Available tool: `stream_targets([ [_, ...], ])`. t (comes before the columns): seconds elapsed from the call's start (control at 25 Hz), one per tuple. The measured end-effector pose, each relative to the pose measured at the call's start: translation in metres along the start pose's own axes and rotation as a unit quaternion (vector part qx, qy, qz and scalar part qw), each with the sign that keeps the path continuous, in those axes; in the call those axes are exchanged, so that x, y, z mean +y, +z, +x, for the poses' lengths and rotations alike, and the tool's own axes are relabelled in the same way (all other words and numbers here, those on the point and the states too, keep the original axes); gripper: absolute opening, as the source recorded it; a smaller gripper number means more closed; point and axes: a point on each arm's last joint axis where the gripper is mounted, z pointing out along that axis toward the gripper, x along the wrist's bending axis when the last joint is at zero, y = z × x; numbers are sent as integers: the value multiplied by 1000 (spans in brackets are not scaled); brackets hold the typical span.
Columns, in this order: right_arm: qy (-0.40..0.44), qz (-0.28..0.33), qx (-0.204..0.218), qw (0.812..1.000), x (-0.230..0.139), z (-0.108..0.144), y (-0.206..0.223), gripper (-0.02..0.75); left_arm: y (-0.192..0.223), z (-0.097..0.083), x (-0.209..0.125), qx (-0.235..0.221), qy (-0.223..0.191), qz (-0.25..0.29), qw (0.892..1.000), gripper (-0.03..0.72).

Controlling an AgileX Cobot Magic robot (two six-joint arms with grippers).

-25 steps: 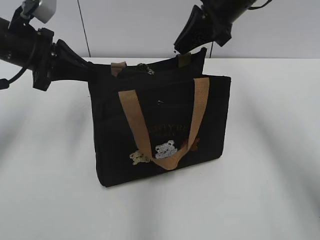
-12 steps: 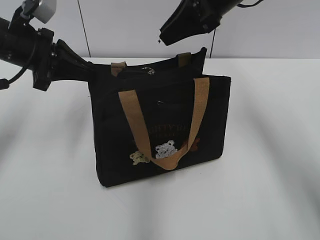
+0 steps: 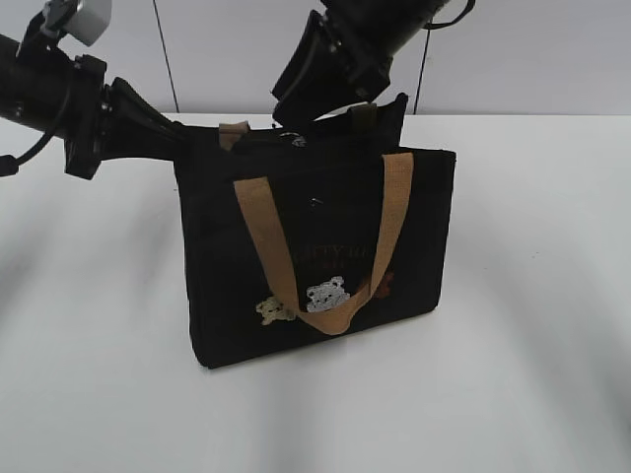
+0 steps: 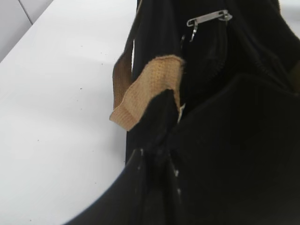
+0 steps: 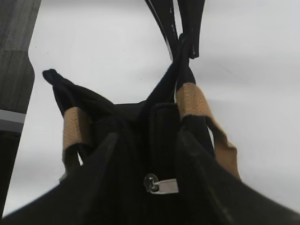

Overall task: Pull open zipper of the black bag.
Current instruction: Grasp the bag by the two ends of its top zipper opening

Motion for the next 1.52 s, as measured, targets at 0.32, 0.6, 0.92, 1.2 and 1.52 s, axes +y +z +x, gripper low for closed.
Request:
stream_targets([
  [0.32,6,21,-5,1000,-4,-1,-1,269,0,0,0,0,0,0,1000,54],
  [0.6,18,35,2,999,-13,-2,6,267,0,0,0,0,0,0,1000,53],
  [0.92,-19,45,34,998,-32,5,22,267,0,0,0,-2,1,1,1000,53],
  [1.2,-39,27,28,998,-23,8,15,267,0,0,0,-2,1,1,1000,53],
  [1.52,-68,-14,31,997,-16,9,15,267,0,0,0,-2,1,1,1000,53],
])
